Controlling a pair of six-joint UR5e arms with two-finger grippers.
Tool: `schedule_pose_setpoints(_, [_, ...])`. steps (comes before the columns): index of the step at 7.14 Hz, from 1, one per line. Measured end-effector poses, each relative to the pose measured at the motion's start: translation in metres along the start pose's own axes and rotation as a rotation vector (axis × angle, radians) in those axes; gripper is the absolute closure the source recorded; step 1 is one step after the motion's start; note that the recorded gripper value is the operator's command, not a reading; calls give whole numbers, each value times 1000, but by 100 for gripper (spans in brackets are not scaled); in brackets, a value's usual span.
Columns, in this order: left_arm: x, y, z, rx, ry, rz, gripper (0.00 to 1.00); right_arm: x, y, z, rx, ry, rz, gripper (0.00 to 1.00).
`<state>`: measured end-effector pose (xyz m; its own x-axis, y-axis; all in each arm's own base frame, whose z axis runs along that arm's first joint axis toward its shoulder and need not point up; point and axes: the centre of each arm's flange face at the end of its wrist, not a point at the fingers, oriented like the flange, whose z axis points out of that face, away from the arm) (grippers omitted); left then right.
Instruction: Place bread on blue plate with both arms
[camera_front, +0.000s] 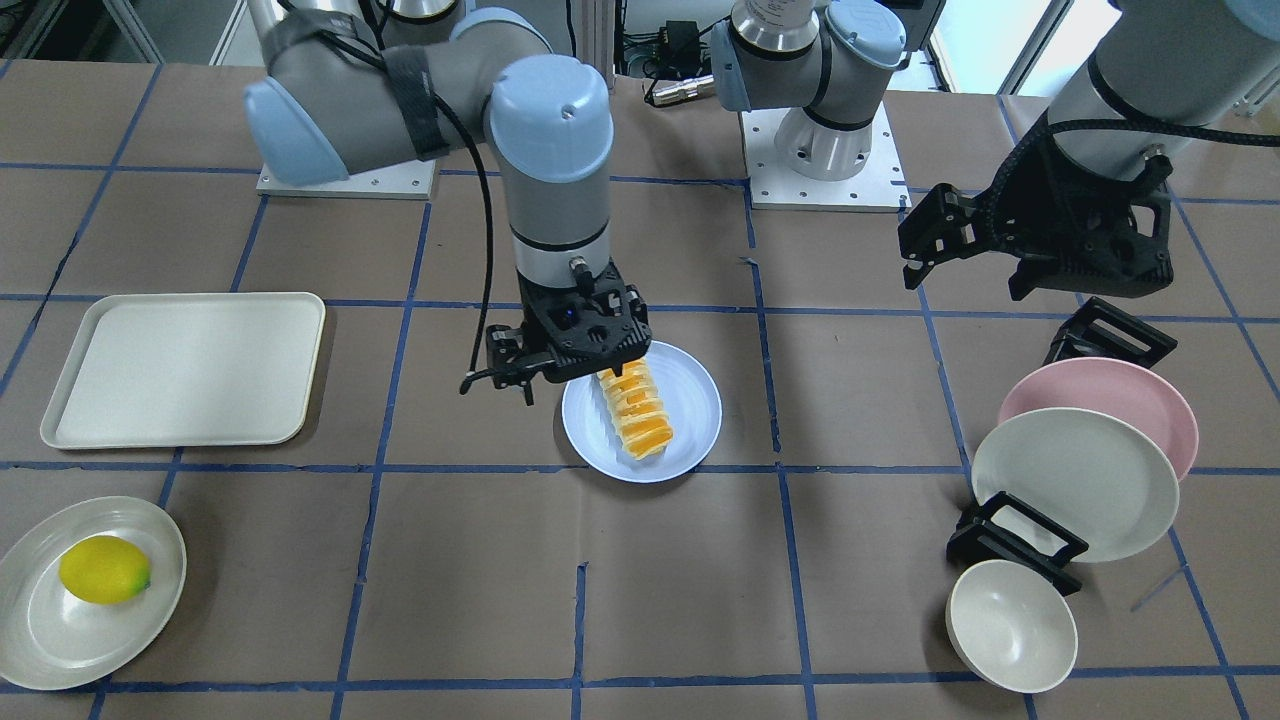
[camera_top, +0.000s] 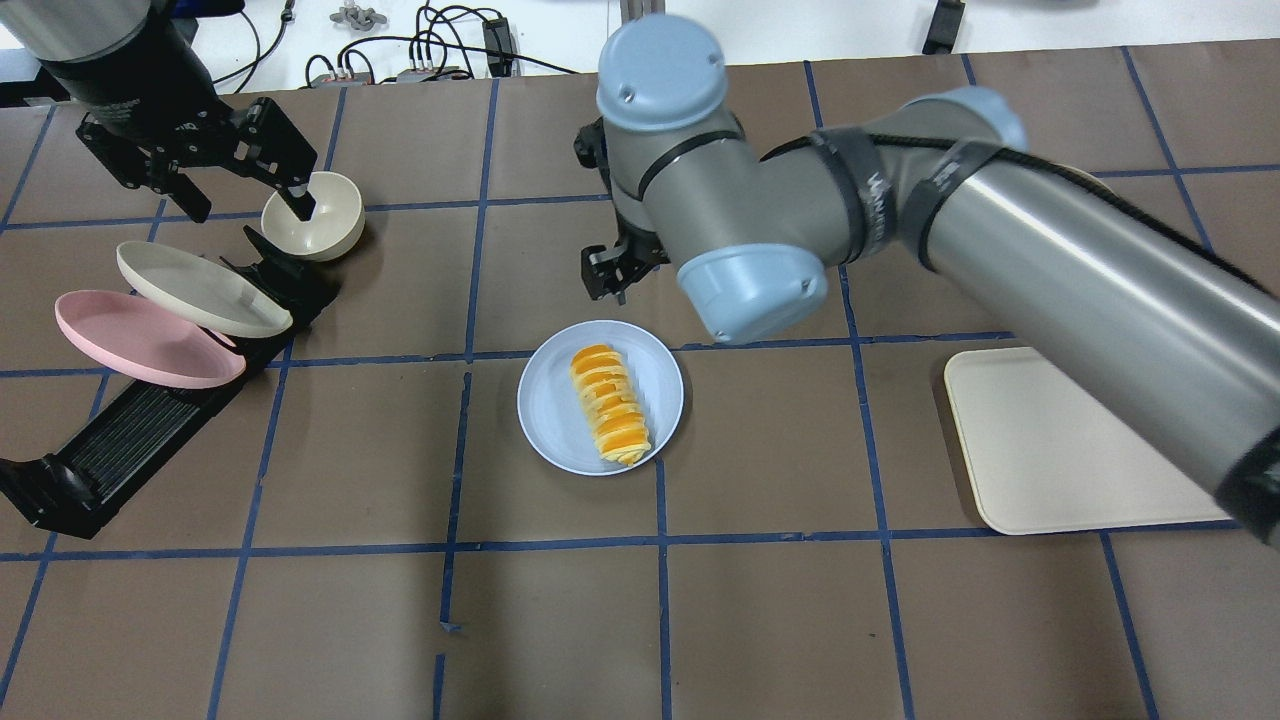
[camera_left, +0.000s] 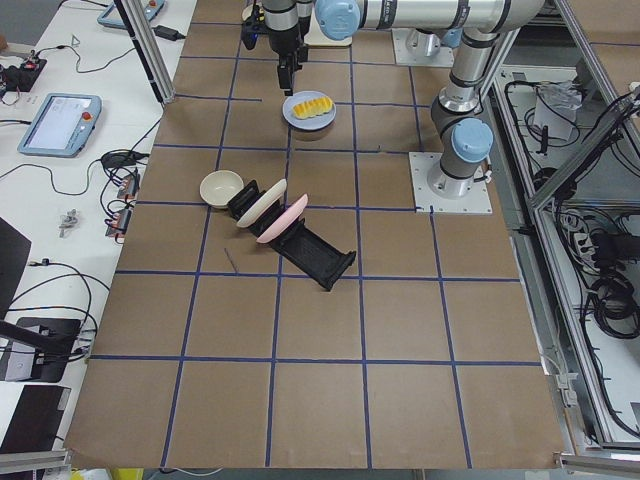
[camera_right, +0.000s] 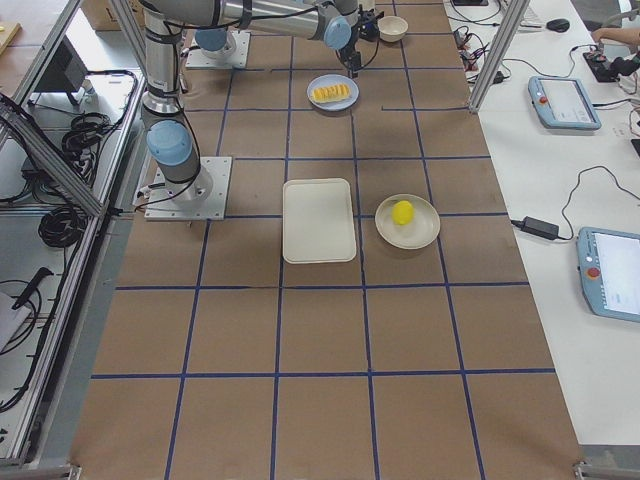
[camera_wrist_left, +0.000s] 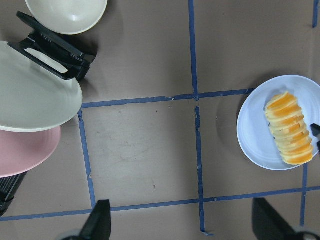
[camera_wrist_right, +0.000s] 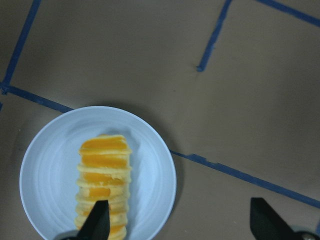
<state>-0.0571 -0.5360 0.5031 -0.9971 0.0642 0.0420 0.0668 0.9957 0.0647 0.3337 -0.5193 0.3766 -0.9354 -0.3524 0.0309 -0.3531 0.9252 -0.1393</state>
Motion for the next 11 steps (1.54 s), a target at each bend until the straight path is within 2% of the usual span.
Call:
schedule_pose_setpoints(1, [5, 0, 0, 1, 1, -21, 0, 35, 5, -35, -6, 19, 31, 0])
schedule_pose_setpoints(2, [11, 1, 0, 0, 1, -45, 0, 70, 10, -68, 18, 59, 57, 0])
schedule_pose_setpoints(3, [21, 2, 1, -1, -2, -59, 0, 106, 14, -98, 56, 103, 82, 5])
schedule_pose_setpoints(4, [32, 2, 2, -3, -6, -74, 0, 135, 23, -127, 75, 120, 120, 7])
schedule_pose_setpoints(5, [39, 2, 4, -5, -10, -85, 0, 154, 36, -151, 59, 113, 155, 7])
schedule_pose_setpoints(6, [41, 1, 5, -6, -11, -89, 0, 163, 49, -168, 35, 79, 179, 7])
schedule_pose_setpoints(8, [43, 1, 5, -7, -11, -87, 0, 160, 69, -180, -26, -17, 205, 8])
schedule_pose_setpoints(9, [43, 1, 6, -7, -11, -85, 0, 156, 81, -183, -60, -48, 214, 8])
schedule_pose_setpoints(11, [42, 1, 7, -8, -10, -83, 0, 167, 98, -185, -92, -56, 254, 8])
